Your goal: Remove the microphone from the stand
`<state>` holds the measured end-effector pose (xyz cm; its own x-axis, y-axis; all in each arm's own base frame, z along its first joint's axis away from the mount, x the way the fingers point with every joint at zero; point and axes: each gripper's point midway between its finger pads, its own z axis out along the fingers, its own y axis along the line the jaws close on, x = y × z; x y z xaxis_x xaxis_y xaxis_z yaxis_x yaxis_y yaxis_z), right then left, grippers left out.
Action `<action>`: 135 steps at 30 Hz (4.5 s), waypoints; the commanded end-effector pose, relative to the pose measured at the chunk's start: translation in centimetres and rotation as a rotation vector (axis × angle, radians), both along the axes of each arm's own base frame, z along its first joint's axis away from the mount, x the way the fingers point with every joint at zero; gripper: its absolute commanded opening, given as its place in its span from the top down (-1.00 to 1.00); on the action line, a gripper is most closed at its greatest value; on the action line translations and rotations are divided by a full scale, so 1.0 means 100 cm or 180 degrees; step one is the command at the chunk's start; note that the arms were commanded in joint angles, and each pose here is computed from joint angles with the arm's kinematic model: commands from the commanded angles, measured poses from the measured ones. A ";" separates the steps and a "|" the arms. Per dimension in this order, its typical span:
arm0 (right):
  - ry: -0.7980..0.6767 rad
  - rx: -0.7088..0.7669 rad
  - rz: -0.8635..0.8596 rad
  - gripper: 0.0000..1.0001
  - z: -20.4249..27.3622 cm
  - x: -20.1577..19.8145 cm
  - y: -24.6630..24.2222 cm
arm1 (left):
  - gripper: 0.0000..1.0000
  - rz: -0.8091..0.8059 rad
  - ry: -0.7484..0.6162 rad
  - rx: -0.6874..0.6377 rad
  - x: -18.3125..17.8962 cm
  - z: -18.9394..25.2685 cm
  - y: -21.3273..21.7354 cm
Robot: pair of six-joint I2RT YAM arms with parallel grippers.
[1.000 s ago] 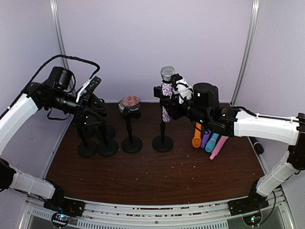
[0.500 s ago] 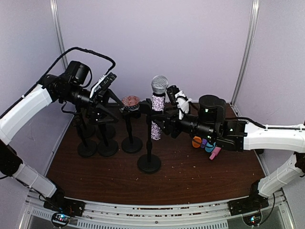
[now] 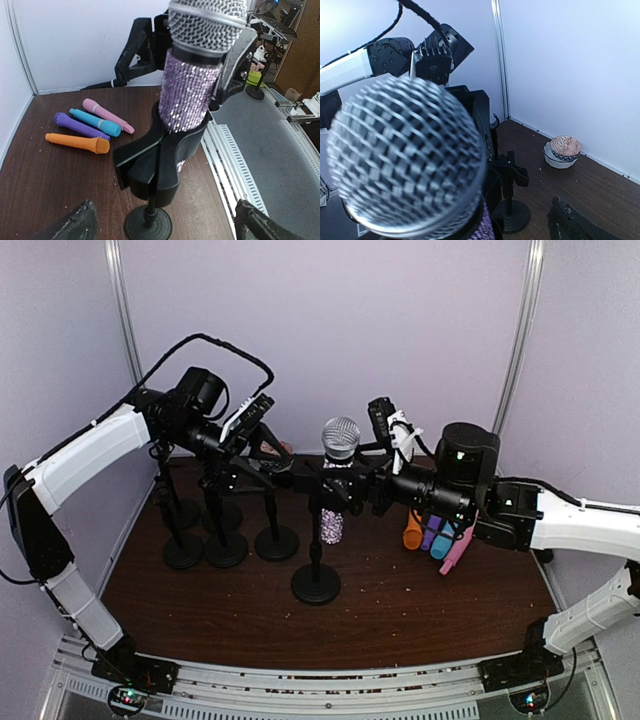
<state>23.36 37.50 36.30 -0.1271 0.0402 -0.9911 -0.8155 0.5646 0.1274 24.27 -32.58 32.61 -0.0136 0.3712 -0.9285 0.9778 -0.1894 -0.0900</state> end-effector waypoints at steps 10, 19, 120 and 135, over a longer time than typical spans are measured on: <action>-0.0060 0.0085 0.0107 -0.20 0.027 -0.005 0.008 | -0.81 -0.0518 -0.0398 -0.0292 -0.004 0.015 -0.032; -0.0060 0.0033 0.0155 -0.03 0.023 -0.008 0.008 | -0.62 -0.0674 -0.0405 -0.0230 -0.004 0.005 -0.040; 0.0520 -0.0419 -0.1334 -0.53 -0.125 0.022 -0.133 | -0.96 0.1039 -0.0003 0.0161 0.014 0.026 0.057; 0.0195 -0.0902 -0.0560 -0.41 -0.166 -0.009 0.031 | -0.96 0.1120 0.0053 0.0175 0.011 0.028 0.067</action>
<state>21.76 37.79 17.42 -0.2653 -0.2681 -0.9261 -0.7022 0.7120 -0.0050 25.86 -26.40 34.74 -0.1611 0.4074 -0.8989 0.9816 0.1611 -0.1029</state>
